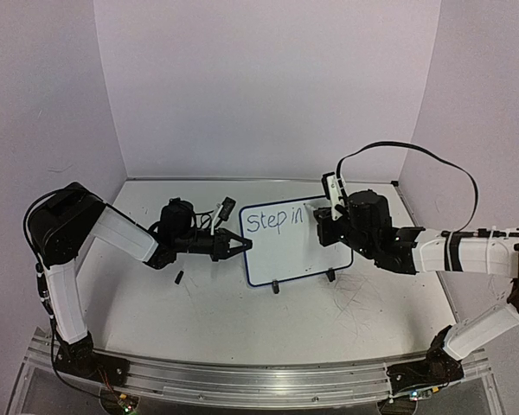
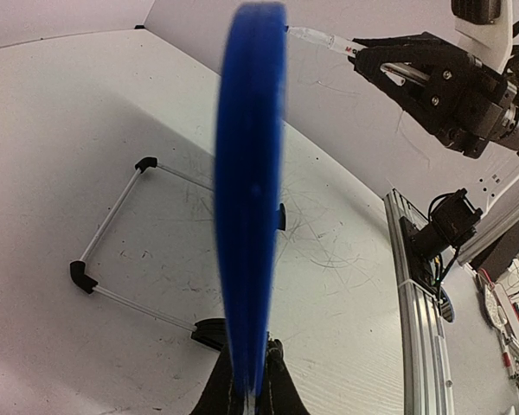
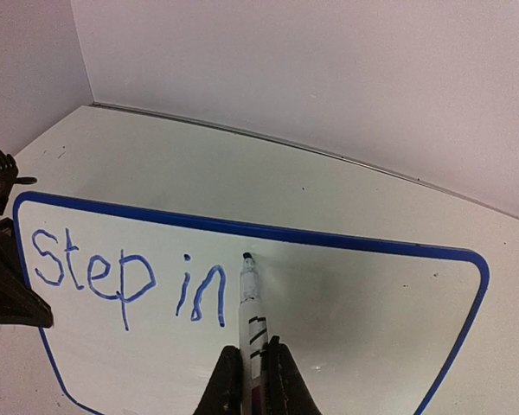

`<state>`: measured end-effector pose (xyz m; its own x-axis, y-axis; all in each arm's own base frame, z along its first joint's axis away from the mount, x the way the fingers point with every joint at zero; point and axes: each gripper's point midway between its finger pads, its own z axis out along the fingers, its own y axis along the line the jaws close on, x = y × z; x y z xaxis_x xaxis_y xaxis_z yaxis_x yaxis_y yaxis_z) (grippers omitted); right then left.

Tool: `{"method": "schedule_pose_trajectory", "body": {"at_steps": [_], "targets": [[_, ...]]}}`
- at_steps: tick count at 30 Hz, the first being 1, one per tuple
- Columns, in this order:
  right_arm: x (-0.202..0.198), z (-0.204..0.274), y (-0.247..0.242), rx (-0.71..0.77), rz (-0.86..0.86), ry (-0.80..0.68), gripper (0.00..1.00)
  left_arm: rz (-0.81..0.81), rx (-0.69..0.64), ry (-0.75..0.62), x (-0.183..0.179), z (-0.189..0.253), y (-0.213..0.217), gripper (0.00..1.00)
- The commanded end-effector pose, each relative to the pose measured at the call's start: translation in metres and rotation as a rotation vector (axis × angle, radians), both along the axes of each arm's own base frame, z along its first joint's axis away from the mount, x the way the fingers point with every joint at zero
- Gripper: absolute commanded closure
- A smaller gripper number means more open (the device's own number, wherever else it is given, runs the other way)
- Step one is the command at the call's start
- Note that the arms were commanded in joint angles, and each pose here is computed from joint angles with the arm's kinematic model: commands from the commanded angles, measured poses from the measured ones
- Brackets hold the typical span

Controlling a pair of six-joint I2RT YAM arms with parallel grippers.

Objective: Write a sentence on the whiteboard

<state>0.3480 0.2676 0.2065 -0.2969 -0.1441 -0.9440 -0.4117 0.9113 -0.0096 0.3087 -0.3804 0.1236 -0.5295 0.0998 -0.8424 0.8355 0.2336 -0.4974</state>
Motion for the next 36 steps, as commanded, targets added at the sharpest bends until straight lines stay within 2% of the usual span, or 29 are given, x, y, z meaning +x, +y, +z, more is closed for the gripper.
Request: {"method": "schedule_pose_trajectory", "body": {"at_steps": [1,27,36], "targets": [[0.002,0.007,-0.001,0.004,-0.026,-0.014,1.0,0.058,0.088,0.027,0.007,-0.02,0.011,1.0],[-0.022,-0.03,-0.005,-0.029,-0.006,0.077,1.0,0.058,0.085,0.03,0.009,-0.018,0.009,1.0],[-0.019,-0.026,-0.017,-0.036,-0.069,0.057,1.0,0.058,0.088,0.034,0.008,-0.02,0.01,1.0]]}}
